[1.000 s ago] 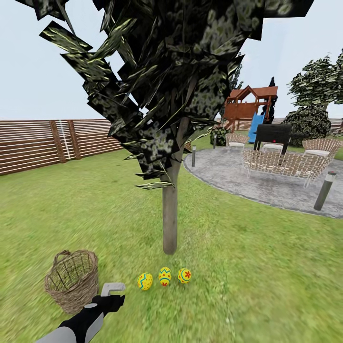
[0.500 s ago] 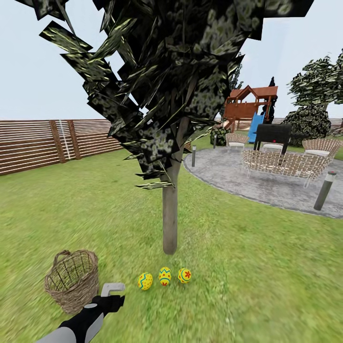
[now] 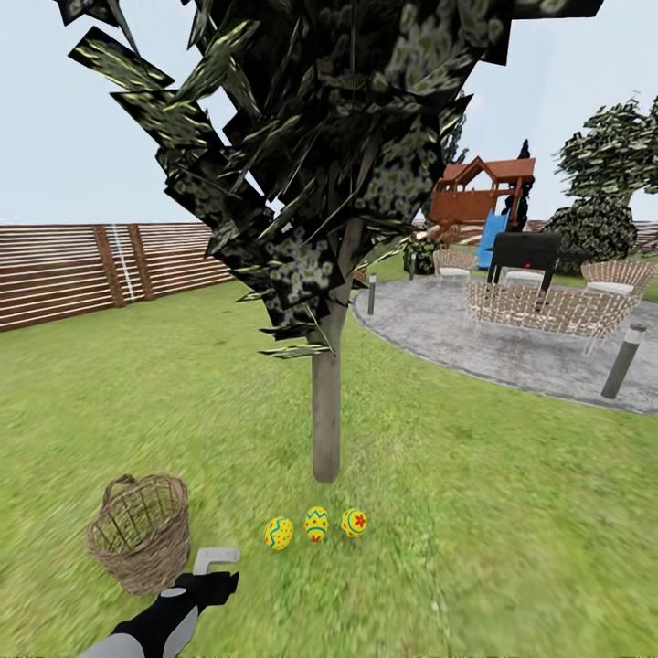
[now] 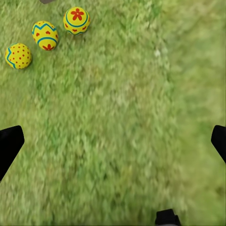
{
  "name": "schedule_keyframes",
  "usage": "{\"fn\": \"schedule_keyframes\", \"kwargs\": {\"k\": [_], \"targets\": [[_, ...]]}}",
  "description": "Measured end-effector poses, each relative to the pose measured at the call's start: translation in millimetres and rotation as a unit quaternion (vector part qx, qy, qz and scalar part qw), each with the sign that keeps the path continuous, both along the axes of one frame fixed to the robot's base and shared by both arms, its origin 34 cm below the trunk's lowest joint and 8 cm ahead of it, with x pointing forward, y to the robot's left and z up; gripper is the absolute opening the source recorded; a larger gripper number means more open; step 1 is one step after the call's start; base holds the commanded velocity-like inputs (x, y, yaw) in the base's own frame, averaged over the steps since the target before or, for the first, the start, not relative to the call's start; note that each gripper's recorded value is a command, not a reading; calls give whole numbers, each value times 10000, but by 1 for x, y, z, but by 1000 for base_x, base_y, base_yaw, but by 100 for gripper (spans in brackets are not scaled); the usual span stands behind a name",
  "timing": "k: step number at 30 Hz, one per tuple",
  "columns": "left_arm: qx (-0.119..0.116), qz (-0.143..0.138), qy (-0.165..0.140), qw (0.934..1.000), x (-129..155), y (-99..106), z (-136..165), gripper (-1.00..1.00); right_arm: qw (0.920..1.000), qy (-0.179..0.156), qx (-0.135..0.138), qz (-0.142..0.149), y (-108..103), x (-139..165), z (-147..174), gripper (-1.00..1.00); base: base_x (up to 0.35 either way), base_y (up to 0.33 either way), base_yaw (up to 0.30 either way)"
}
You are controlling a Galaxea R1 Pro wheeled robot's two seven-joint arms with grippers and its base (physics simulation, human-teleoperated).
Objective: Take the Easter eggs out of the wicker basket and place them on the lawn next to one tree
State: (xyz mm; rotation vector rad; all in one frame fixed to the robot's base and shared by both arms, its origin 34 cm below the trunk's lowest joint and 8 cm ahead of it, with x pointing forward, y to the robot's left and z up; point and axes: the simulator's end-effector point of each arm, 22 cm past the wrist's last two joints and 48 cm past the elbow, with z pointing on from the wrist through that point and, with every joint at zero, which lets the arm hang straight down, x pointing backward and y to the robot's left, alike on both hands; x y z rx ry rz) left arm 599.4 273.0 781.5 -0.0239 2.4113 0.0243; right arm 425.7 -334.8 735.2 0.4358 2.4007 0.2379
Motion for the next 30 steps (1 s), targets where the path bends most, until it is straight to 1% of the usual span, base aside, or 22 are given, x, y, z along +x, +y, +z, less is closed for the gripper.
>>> {"fn": "schedule_keyframes", "kwargs": {"k": [10,18,22,26,27,29,30], "targets": [[0,0,13,10000,-1,0,-1,100,10000,46,-27,4,-4,-3,-2,100,0,0,0],[0,-1,16,10000,-1,0,-1,100,10000,78,-9,10,-1,-6,-5,100,0,0,0],[55,33,30,10000,-2,3,-2,100,10000,97,3,19,1,-7,-6,100,0,0,0],[127,72,183,9997,-20,6,-16,100,9997,255,56,11,5,-19,-16,100,0,0,0],[144,75,268,9995,-31,7,-23,100,9994,333,72,-5,5,-26,-21,100,0,0,0],[156,75,362,9992,-43,7,-31,100,9993,369,71,-36,5,-32,-26,100,0,0,0],[165,76,447,9988,-55,7,-39,100,9993,371,54,-68,4,-37,-29,100,0,0,0]]}}
